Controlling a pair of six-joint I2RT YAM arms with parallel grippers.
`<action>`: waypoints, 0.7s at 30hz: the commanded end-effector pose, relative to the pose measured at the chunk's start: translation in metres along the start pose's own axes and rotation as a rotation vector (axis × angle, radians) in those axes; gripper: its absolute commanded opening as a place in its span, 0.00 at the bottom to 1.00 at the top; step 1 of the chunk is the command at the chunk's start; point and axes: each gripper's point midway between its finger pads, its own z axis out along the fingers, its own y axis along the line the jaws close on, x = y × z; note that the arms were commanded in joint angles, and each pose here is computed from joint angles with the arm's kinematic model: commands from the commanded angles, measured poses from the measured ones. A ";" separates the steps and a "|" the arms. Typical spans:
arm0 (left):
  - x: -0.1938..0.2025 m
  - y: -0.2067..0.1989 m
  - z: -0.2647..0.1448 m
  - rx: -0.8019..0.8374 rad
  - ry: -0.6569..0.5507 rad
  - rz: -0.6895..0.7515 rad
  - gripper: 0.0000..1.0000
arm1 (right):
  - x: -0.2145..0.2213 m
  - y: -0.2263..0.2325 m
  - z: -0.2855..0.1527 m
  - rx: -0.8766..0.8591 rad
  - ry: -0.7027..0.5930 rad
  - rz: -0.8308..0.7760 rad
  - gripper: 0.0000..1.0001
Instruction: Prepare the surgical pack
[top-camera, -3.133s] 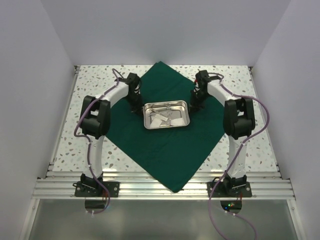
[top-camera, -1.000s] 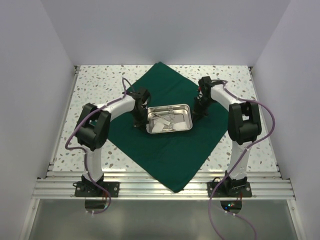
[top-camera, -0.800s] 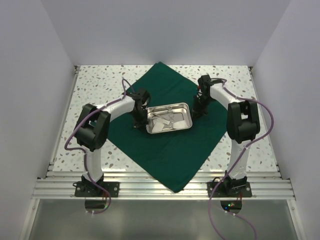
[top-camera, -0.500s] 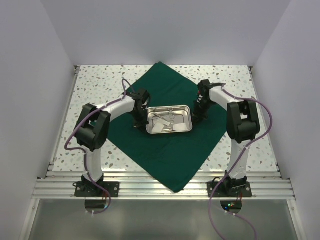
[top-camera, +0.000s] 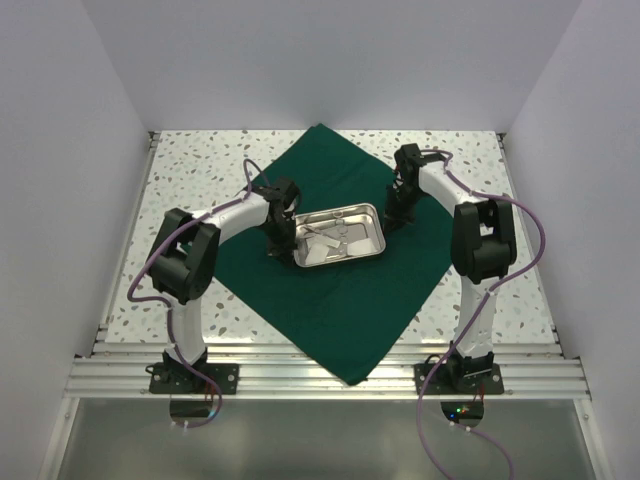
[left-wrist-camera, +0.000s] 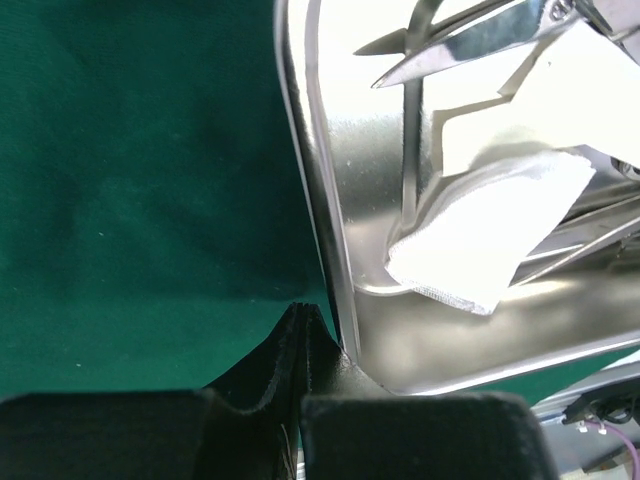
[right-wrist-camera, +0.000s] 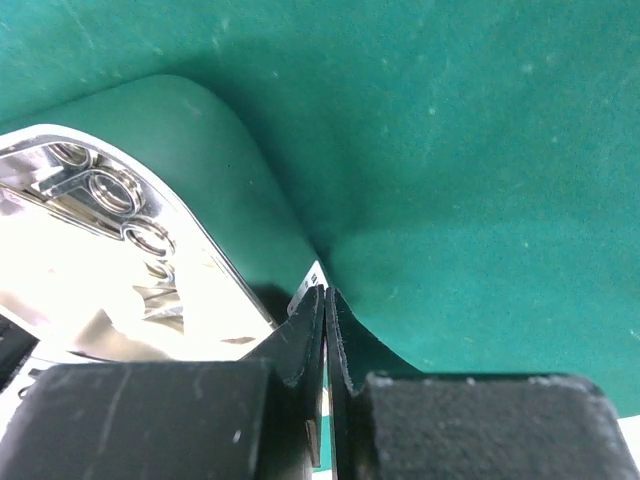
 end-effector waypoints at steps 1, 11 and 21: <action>-0.007 -0.038 -0.018 0.146 -0.072 0.068 0.00 | 0.010 0.022 -0.007 -0.059 0.042 -0.027 0.03; -0.007 -0.033 -0.022 0.143 -0.079 0.056 0.08 | 0.023 -0.005 -0.018 -0.007 0.029 -0.001 0.21; -0.003 -0.034 -0.019 0.156 -0.065 0.057 0.07 | 0.023 -0.001 -0.013 -0.058 0.044 0.028 0.23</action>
